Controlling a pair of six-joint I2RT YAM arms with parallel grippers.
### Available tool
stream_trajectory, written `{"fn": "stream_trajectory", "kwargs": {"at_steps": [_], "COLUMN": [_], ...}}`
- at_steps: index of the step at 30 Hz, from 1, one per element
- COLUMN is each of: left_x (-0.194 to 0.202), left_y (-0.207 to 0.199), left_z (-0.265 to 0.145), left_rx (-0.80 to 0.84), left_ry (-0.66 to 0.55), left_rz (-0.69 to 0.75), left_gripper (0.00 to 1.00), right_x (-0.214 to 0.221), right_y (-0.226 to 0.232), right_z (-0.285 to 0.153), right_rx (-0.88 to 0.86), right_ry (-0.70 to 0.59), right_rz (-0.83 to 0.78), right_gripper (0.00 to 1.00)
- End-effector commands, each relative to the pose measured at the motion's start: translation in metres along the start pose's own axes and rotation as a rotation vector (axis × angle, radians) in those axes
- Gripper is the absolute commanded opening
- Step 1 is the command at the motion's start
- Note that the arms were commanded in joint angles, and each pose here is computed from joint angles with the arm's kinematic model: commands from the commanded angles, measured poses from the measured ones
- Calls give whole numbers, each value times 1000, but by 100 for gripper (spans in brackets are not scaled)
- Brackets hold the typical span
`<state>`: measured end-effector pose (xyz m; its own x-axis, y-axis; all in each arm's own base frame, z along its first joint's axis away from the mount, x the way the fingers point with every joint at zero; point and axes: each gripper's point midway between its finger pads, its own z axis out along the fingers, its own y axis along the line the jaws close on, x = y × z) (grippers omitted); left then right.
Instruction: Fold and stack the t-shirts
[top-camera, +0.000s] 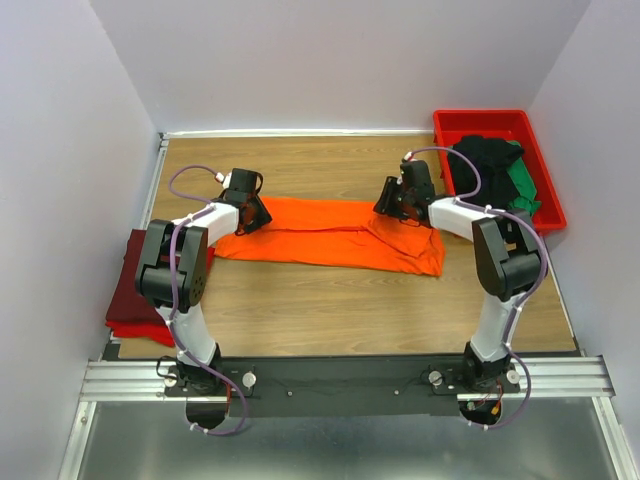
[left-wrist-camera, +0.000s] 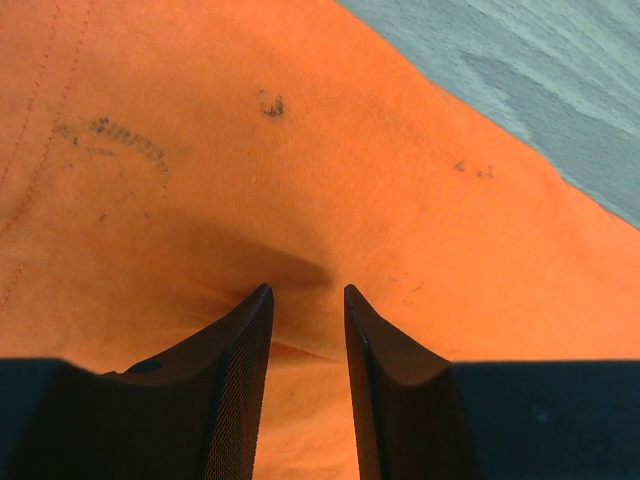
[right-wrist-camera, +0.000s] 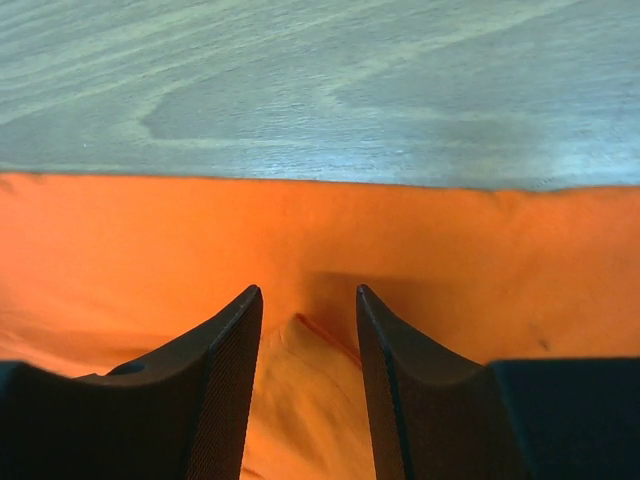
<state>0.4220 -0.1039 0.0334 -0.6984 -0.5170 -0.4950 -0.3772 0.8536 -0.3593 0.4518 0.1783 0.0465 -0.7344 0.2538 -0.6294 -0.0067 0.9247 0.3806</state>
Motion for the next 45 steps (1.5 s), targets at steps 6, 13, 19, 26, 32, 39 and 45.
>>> {"fn": "stream_trajectory", "kwargs": {"at_steps": [6, 13, 19, 26, 32, 39, 45], "left_x": [-6, -7, -8, -9, -9, -9, -9], "left_y": [-6, -6, -8, -10, -11, -13, -15], "left_z": [-6, -7, -8, -8, -9, -9, -10], "left_rx": [17, 20, 27, 33, 41, 48, 62], "left_ry": [-23, -27, -26, -28, -23, -23, -20], "left_rz": [4, 8, 11, 11, 14, 20, 22], "left_gripper": [42, 42, 42, 42, 42, 42, 42], "right_x": [11, 21, 24, 35, 52, 73, 86], "right_y": [9, 17, 24, 37, 49, 56, 56], "right_z": [10, 0, -12, -29, -35, -39, -42], "right_rx": [-2, -19, -47, -100, -126, -101, -60], "right_ry": [-7, 1, 3, 25, 53, 62, 51], "right_rz": [-54, -56, -45, -38, -45, -68, -82], "right_gripper": [50, 35, 14, 11, 10, 9, 15]}}
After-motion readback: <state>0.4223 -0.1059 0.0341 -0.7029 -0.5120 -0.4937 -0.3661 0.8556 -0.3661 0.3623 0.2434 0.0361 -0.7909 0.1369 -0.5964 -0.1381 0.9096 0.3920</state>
